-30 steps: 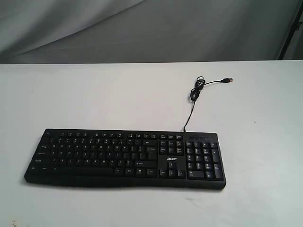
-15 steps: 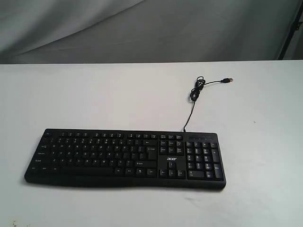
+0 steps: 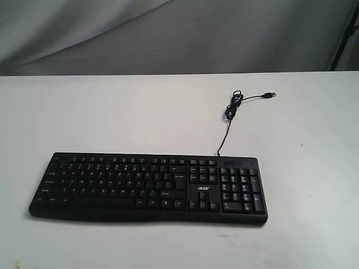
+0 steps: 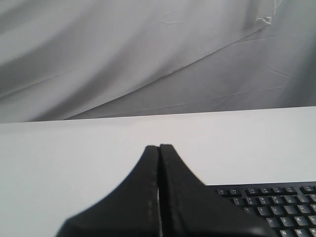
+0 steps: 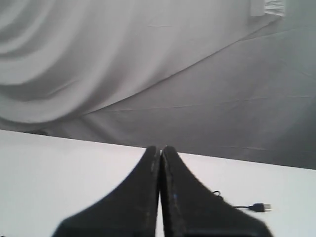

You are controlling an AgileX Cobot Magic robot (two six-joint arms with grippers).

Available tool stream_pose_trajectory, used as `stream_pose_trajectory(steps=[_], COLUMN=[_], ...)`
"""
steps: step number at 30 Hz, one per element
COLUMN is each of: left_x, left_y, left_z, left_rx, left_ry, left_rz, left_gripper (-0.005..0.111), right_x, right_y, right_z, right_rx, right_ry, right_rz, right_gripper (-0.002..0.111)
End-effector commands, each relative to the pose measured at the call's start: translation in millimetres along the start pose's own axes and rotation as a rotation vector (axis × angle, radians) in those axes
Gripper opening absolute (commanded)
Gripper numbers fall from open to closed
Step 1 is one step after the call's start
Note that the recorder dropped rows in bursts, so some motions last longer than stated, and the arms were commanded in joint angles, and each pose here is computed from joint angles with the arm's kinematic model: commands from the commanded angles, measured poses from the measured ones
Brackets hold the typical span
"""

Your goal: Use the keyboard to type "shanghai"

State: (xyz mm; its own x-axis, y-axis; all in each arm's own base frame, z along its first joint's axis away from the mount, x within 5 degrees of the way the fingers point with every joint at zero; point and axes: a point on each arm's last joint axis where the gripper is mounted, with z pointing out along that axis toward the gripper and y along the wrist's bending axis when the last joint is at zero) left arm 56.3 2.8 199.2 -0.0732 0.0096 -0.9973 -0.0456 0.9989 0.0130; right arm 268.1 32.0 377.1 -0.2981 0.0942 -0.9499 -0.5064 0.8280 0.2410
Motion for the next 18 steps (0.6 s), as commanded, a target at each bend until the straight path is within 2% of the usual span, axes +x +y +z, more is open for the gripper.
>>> stream_pose_trajectory(steps=[1,9,13,18], left_x=[0.0,0.0,0.0,0.0], left_y=[-0.4,-0.4,-0.4,-0.4], left_z=[-0.1,-0.1,-0.1,-0.1], left_rx=[0.007,0.007,0.007,0.007], left_ry=[-0.006,-0.006,-0.006,-0.006], left_rz=[-0.004,-0.004,-0.004,-0.004], left_gripper=[0.000,0.000,0.000,0.000], right_x=[-8.1,-31.7,-40.3,-48.4], right_y=[-6.9,-6.6,-3.2,-13.8], right_z=[-3.2,-34.9,-49.7,-67.0], right_rx=[0.111,0.377,0.489,0.748], right_ry=[-0.046,-0.167,-0.173,-0.115], right_rz=[-0.124,-0.345,-0.570,-0.814], right_gripper=[0.000,0.000,0.000,0.000])
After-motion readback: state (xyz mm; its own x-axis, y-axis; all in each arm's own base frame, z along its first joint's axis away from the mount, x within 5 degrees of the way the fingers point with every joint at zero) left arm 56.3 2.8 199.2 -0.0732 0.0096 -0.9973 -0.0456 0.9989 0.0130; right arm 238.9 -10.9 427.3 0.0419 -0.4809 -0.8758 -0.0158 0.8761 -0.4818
